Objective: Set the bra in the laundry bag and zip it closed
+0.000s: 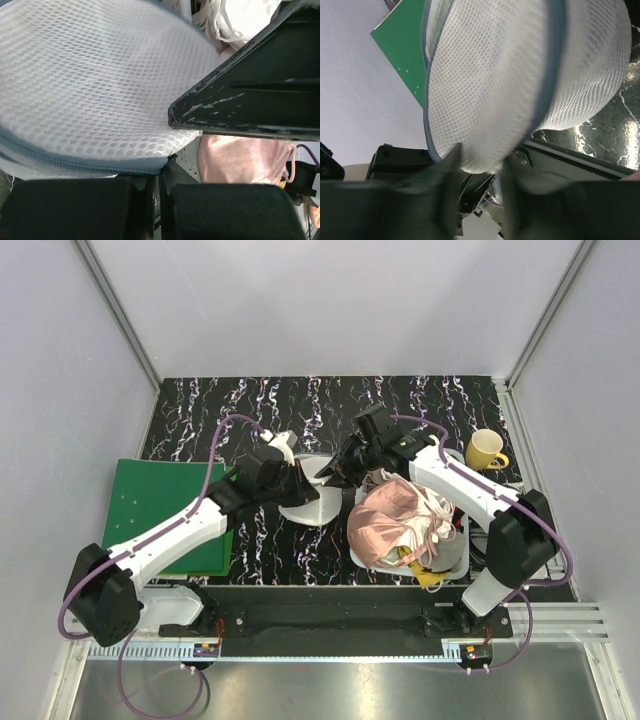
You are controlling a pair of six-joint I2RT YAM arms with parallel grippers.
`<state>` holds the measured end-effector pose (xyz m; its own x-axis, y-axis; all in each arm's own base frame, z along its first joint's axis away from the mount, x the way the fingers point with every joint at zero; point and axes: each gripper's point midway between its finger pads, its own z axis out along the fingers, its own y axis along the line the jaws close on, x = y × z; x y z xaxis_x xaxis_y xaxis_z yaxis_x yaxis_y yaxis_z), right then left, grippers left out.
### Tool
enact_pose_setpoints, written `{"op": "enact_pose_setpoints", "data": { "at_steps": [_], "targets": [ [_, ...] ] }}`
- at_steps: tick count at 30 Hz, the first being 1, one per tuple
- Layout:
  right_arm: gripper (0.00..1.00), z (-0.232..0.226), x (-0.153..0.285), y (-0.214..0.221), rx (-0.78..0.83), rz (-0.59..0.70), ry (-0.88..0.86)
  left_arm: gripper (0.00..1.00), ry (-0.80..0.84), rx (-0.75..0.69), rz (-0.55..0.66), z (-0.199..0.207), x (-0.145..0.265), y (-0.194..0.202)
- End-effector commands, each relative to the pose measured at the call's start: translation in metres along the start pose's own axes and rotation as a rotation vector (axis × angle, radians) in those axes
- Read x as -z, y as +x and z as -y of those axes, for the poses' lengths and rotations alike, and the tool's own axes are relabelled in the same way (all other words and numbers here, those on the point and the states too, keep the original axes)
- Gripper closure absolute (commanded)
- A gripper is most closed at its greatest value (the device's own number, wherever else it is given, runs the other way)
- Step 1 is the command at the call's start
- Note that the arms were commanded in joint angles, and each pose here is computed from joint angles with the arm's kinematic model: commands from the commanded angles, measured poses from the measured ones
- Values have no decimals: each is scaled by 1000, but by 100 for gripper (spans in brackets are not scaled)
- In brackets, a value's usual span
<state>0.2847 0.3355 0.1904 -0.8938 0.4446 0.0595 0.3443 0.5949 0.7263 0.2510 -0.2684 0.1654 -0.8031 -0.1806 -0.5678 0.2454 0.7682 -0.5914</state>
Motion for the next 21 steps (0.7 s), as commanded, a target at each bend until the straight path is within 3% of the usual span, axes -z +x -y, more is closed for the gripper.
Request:
{"op": "enact_pose_setpoints", "data": {
  "at_steps": [1,5,14,21],
  "targets": [
    [83,-2,-6,-2,-77,7,-12,100,21,12,16,2,0,-3],
    [100,10,-10,-5,-65,7,9,100,-31,25,31,-14,5,-5],
    [100,21,-5,-33,154,21,-7,100,-192,151,-2,-95,29,-9],
    [100,-18,-26,-48,431,-67,-95,100,-64,117,-68,-74,27,-13]
  ]
}}
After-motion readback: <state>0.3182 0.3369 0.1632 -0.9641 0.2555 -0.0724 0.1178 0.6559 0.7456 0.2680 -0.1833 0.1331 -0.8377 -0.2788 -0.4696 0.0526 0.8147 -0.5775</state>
